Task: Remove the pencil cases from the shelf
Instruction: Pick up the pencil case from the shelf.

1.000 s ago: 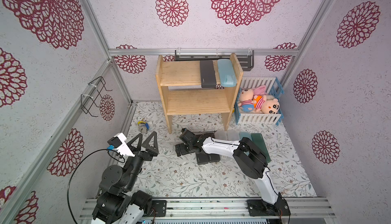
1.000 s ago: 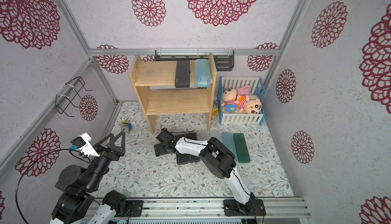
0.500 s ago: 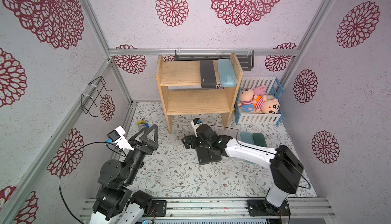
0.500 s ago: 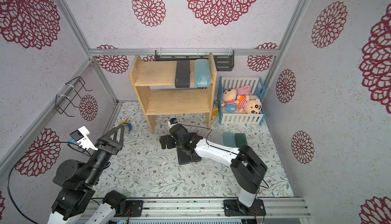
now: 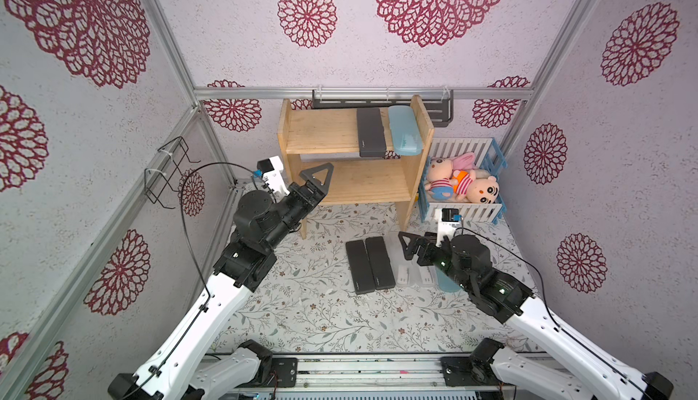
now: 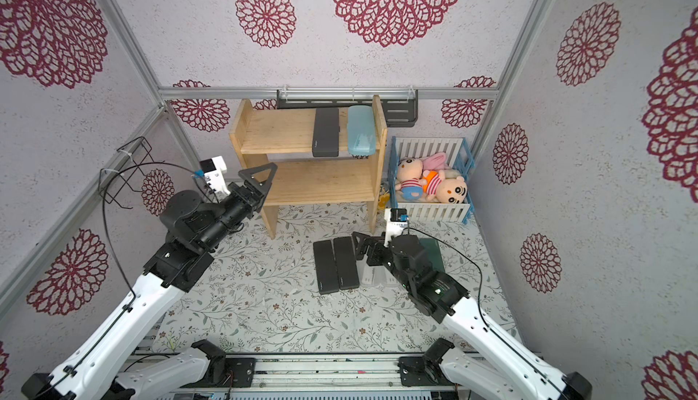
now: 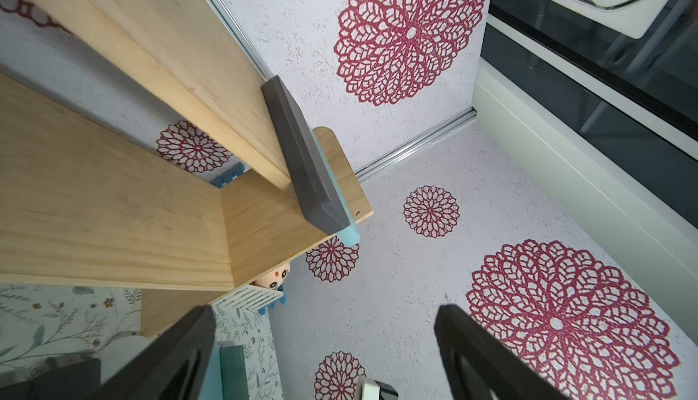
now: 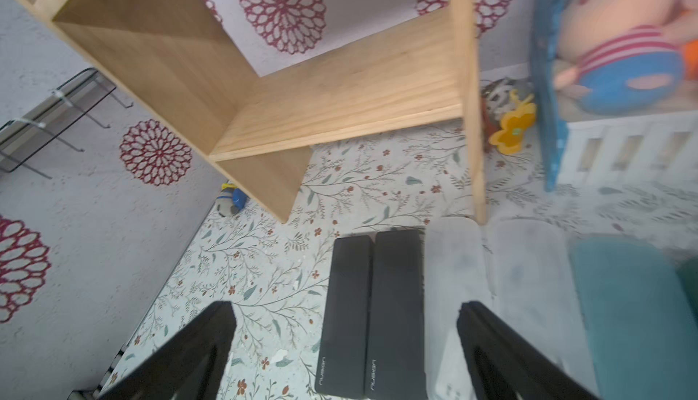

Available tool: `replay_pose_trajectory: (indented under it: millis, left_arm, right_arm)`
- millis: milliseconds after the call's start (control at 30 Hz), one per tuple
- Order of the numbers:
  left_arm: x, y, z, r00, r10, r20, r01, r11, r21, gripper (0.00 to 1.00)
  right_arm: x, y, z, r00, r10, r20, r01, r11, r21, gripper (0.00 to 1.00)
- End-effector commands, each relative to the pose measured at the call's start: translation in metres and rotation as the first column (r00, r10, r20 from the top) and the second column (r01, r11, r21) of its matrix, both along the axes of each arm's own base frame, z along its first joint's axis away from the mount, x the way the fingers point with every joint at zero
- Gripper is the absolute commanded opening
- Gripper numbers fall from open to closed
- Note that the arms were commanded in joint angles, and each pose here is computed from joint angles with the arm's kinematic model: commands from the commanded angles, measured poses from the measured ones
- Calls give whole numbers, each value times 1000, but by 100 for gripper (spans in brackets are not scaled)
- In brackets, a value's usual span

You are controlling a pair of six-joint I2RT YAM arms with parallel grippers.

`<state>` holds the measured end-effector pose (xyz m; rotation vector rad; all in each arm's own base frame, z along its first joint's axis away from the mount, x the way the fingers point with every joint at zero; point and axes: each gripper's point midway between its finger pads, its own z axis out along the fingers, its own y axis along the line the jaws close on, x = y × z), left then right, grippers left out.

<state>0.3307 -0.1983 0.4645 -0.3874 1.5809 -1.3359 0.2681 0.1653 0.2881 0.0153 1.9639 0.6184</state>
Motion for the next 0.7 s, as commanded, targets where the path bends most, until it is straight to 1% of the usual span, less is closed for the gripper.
replay_pose_trajectory:
  millis: [0,100,233,367,467,667]
  left_arm:
    - [8,-14,16,1000,-27,4,27,999,-34,97]
    - [24,-27,10,999,-39,-26,38,999,-35,97]
    - [41,-35,4,999,-33,-43,30,998,-59,97]
    - [57,-47,-1,996,-46,-72,42,998,-54,97]
    - [65,-55,-1,995,-67,-80,62,996,-70,97]
    - [76,-61,-3,994,-62,-91,56,996,-65,97]
  right_arm:
    - [-9,-21,-2,998,-50,-39,50,999,-3,99]
    - [-11,-26,1,997,-51,-53,52,999,5,99]
    - [-12,-25,4,997,-35,-62,36,999,16,99]
    - [-9,-24,4,997,-23,-78,23,1000,-4,99]
    - [-6,-24,4,996,-26,-85,24,1000,-16,99]
    - [-5,-24,4,996,-14,-90,13,1000,-14,99]
